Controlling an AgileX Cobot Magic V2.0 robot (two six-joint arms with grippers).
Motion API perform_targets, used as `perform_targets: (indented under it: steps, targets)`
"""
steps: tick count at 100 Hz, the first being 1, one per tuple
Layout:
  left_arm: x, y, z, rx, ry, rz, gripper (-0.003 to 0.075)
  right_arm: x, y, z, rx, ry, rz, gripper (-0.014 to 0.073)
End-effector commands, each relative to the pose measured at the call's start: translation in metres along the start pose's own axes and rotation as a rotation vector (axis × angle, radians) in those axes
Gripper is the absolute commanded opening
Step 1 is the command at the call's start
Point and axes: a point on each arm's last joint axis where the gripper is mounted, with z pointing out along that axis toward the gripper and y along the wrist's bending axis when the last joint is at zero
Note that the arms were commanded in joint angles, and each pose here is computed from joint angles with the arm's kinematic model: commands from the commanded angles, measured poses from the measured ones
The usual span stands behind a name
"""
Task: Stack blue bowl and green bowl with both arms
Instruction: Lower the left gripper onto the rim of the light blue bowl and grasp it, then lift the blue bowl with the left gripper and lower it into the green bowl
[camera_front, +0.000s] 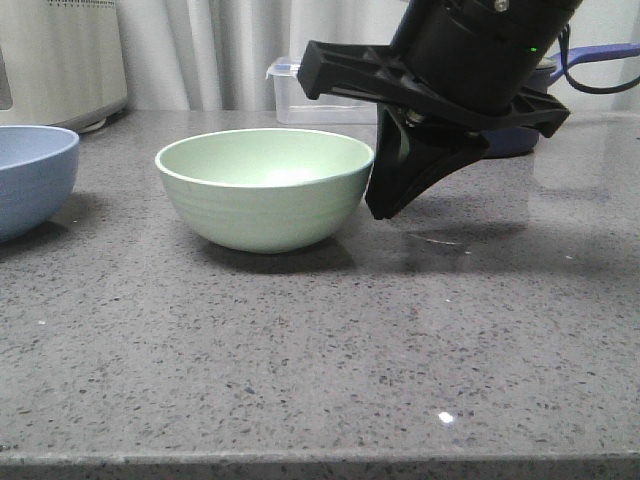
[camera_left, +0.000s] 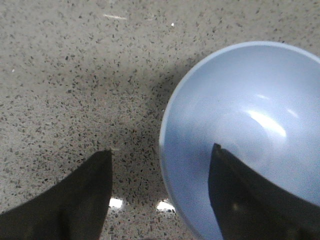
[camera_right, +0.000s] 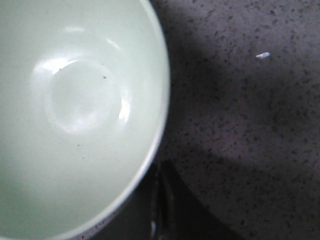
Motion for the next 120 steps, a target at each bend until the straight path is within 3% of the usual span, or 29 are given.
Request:
perform_targets:
  steps: [1,32,39,63,97,120]
  targets:
    - [-0.013,-0.003,-0.002,0.016,-0.047,-0.006,0.0405,-0.010,0.007,-0.016,-0.031,-0.085,-0.007,-0.0066]
    - [-0.018,-0.003,0.015,0.009,-0.003,-0.007,0.0379,-0.010,0.007,-0.016,-0.031,-0.085,-0.007,-0.0066]
    - [-0.018,-0.003,0.016,0.009,-0.001,-0.007,0.0314,-0.010,0.007,-0.016,-0.031,-0.085,-0.007,-0.0066]
    - [-0.018,-0.003,0.016,0.009,-0.001,-0.007,-0.0022,-0.010,0.007,-0.016,-0.031,-0.085,-0.007,-0.0066]
    - [-0.023,-0.006,0.009,0.031,-0.002,0.008,-0.0020,-0.010,0.007,-0.016,-0.031,-0.085,-0.007,-0.0066]
    - [-0.041,-0.028,-0.022,0.222,-0.040,0.093,-0.0020,-0.010,0.007,-0.016,-0.031,-0.086,-0.007,-0.0066]
